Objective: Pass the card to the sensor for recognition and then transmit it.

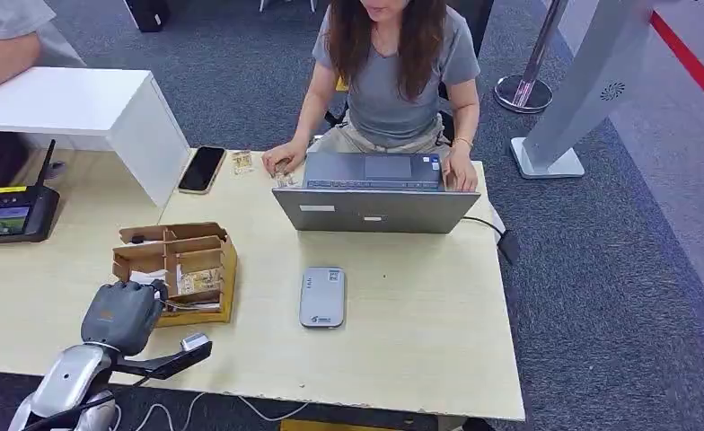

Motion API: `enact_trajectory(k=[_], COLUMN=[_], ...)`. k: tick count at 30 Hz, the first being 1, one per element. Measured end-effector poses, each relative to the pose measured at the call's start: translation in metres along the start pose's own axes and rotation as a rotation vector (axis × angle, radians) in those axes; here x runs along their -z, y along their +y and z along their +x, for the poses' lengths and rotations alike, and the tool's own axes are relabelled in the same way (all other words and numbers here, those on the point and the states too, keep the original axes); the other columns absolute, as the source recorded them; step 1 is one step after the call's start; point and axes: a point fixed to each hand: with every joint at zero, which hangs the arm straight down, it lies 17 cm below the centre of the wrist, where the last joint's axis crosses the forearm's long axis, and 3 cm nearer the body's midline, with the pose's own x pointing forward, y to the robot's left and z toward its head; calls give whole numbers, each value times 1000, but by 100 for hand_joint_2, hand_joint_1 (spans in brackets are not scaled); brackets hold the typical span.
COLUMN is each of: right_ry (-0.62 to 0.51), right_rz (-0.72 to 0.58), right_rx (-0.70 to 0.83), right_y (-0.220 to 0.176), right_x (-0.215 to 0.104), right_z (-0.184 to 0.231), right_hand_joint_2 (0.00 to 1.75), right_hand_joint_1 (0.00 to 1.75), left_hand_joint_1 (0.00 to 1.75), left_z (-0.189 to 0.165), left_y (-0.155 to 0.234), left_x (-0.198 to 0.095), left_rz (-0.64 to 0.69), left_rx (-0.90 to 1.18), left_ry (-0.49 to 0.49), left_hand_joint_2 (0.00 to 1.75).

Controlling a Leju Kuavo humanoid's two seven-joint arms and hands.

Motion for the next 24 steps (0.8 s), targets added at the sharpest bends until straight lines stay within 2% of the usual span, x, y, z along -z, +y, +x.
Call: enact_trajectory(k=[14, 24], right_ry=[-1, 1], right_rz=[-4, -6], right_rx=[2, 0], right_y=[-3, -4], right_x=[1, 2], right_z=[1, -1], right_hand_joint_2=[175, 175], right_hand_joint_1=[0, 0], left_hand_joint_1=[175, 175], left_z=[8, 51], left_y=[11, 61], left_x=[9, 26], left_rz=[25, 112], left_rx=[-22, -166], left_ry=[-25, -136], left_hand_joint_2=[175, 175])
